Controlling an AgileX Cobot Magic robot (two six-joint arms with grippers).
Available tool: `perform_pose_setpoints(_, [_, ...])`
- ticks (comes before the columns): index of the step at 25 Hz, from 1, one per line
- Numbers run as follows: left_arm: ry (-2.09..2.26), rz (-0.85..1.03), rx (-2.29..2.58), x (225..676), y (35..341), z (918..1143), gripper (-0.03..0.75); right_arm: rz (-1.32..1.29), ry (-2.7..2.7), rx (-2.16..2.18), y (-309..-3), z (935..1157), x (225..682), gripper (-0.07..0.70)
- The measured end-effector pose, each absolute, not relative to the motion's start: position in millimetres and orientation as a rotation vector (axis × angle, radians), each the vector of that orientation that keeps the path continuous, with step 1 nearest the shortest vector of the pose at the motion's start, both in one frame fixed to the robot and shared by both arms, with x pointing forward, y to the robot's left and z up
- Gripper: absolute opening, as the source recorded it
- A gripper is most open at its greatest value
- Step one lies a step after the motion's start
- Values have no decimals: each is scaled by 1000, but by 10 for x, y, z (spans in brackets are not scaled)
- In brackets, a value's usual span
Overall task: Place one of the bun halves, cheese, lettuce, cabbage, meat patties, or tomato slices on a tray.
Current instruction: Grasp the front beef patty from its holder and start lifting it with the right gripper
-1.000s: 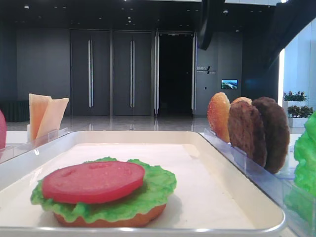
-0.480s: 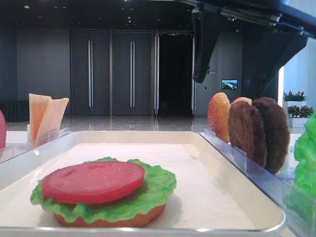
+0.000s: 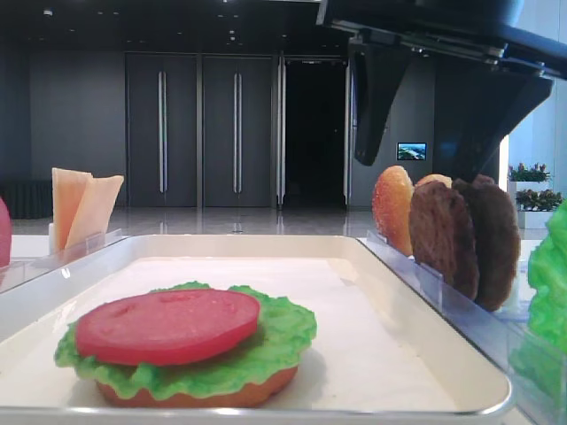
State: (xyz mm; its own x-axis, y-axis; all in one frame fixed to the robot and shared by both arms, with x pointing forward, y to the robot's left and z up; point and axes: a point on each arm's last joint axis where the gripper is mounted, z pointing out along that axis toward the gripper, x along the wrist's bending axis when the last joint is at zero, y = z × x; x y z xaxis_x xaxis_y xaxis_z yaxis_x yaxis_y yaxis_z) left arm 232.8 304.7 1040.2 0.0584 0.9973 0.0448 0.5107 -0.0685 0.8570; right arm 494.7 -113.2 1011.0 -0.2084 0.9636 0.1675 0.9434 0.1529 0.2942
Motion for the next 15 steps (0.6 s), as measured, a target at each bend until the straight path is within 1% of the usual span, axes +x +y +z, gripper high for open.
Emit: perform_pose_setpoints(15, [1529,915,1663,2328,3047,10402,0,476,2327,1949,-1152,9958,5050,524])
